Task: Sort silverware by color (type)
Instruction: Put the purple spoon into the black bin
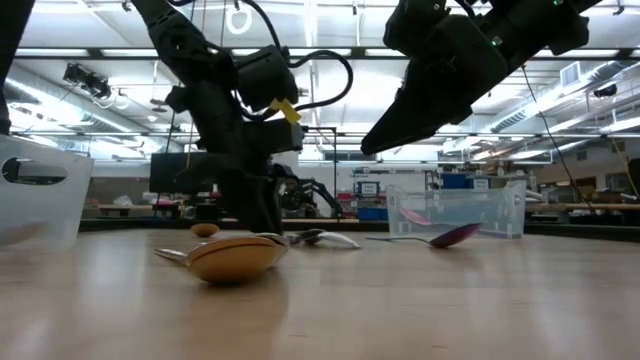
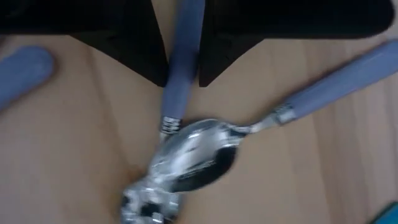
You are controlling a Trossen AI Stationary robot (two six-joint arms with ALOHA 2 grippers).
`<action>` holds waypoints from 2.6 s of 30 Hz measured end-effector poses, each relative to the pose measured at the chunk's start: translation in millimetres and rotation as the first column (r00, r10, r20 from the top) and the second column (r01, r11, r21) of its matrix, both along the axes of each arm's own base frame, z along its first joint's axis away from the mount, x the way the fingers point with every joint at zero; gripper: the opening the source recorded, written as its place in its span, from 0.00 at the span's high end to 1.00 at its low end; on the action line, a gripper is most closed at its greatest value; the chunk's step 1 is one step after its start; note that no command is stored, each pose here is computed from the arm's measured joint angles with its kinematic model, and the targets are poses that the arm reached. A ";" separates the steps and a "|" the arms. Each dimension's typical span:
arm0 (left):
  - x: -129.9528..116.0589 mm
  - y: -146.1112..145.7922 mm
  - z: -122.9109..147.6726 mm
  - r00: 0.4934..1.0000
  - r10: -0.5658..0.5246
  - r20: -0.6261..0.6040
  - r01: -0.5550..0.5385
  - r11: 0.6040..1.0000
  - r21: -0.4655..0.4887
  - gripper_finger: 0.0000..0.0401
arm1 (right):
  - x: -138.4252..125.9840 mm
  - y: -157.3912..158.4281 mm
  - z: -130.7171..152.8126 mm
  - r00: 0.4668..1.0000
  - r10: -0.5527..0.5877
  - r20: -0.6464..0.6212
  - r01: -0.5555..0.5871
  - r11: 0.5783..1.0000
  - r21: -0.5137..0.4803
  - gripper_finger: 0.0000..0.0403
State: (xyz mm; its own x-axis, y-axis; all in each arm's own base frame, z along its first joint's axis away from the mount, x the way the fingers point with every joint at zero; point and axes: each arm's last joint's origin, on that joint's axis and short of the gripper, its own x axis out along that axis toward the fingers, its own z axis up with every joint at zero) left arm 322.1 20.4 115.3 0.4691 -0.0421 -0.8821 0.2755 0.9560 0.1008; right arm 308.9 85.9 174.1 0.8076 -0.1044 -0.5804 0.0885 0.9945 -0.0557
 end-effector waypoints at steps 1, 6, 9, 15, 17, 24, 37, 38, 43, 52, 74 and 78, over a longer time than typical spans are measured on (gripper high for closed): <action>-0.7 -1.2 -0.4 1.000 -0.004 -0.009 0.004 1.000 0.000 0.78 | 0.0 -0.1 0.0 1.000 0.001 0.000 -0.001 1.000 -0.002 0.51; -2.4 -4.6 -1.5 1.000 -0.013 -0.027 0.013 1.000 -0.005 0.86 | 0.1 -0.2 0.1 1.000 0.009 -0.001 -0.009 1.000 -0.013 0.51; -2.6 -7.5 -1.8 0.999 -0.019 -0.031 0.019 1.000 -0.005 0.86 | 0.5 -1.6 0.1 1.000 0.015 -0.002 -0.015 1.000 -0.028 0.51; -5.3 -17.9 3.5 0.999 0.016 -0.034 -0.016 1.000 -0.009 0.86 | 2.1 -7.2 0.2 1.000 0.015 -0.005 -0.015 0.998 -0.053 0.51; -6.9 -21.2 7.1 0.998 0.044 -0.034 -0.045 0.999 -0.031 0.86 | 2.7 -9.4 0.3 1.000 0.020 -0.007 -0.021 0.997 -0.071 0.51; -14.5 -33.2 29.7 0.993 0.120 -0.010 -0.120 0.988 -0.098 0.91 | 5.1 -19.0 0.6 1.000 0.022 -0.013 -0.023 0.993 -0.117 0.51; -26.5 -44.6 58.3 0.970 0.242 0.029 -0.237 0.964 -0.121 0.96 | 4.8 -37.9 21.7 0.998 0.032 0.048 -0.020 0.974 -0.227 0.51; -26.3 -44.2 57.1 0.966 0.259 0.026 -0.254 0.960 -0.115 0.94 | 4.6 -39.5 23.1 0.998 0.033 0.053 -0.021 0.975 -0.223 0.51; -20.1 -45.8 50.7 0.955 0.293 0.041 -0.286 0.950 -0.122 0.81 | 6.7 -44.1 24.2 0.995 0.070 0.064 -0.056 0.980 -0.193 0.51; -16.8 -46.0 19.4 0.960 0.270 -0.070 -0.274 0.960 -0.064 0.67 | 8.0 -45.4 25.3 0.993 0.087 0.081 -0.073 0.983 -0.168 0.51; -18.5 -45.8 0.6 0.961 0.211 -0.180 -0.215 0.977 -0.001 0.87 | 7.7 -43.9 24.5 0.992 0.098 0.082 -0.089 0.990 -0.107 0.51; -16.8 -46.5 7.0 0.957 0.226 -0.180 -0.226 0.974 0.018 0.87 | 7.1 -44.0 23.6 0.993 0.097 0.070 -0.090 0.990 -0.108 0.51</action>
State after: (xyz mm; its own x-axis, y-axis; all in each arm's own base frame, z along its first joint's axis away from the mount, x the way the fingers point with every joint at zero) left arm 305.3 -26.0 122.3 0.3006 0.0440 -0.9527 0.0658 0.9956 0.0668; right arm 316.0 41.9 197.7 0.8574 -0.0834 -0.5079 0.0032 0.9876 -0.1567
